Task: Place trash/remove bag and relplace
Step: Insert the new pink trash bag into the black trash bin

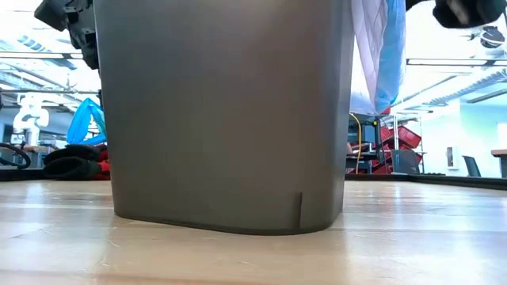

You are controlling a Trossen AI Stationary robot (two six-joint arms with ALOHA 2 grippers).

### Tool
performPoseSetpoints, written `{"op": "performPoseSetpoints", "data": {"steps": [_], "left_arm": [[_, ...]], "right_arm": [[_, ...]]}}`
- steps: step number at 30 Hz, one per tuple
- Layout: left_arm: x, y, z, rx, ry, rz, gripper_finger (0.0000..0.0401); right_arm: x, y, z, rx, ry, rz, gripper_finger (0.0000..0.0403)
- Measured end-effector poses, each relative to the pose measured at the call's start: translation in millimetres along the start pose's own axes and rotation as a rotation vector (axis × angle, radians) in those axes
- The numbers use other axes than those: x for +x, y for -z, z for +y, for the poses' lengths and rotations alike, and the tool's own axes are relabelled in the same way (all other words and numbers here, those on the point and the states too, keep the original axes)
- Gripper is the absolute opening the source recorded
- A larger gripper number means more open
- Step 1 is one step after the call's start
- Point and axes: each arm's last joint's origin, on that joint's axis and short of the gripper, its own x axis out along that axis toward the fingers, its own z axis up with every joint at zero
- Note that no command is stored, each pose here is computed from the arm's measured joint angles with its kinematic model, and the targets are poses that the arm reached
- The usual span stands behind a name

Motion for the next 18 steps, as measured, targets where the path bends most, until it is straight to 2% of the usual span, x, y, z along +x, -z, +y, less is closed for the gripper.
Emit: {"op": "performPoseSetpoints", "data": {"steps": [3,6,9,11,15,18], "left_arm": [[-13.4,-6.5,-5.0,0.003,0.021,-0.039,0.0],[-37.7,-20.7,-9.6,0.02,0.059,-0.17,0.0],[-59.2,-33.3,-2.8,-0.004,0.038,-0.316,0.0],[-69.9,-43.2,1.1,-0.026,0.068,-0.417,0.0],[-72.1,-57.6,4.6,-0.037,0.199,-0.514,0.0],[-57.9,-58.1,9.0,-0.049,0.186,-0.472,0.0]], "right_arm": [[-18.0,-11.6,10.5,-0.055,0.014,-0.003,0.0],[-29.6,-22.9,17.6,-0.086,0.018,-0.014,0.0],[-33.3,-30.3,22.1,-0.087,0.011,-0.024,0.0],[-33.1,-32.8,25.1,-0.082,-0.008,-0.029,0.0],[-31.4,-35.8,30.2,-0.083,-0.048,-0.036,0.0],[-30.1,-37.5,30.9,-0.081,-0.05,-0.041,0.0]]}}
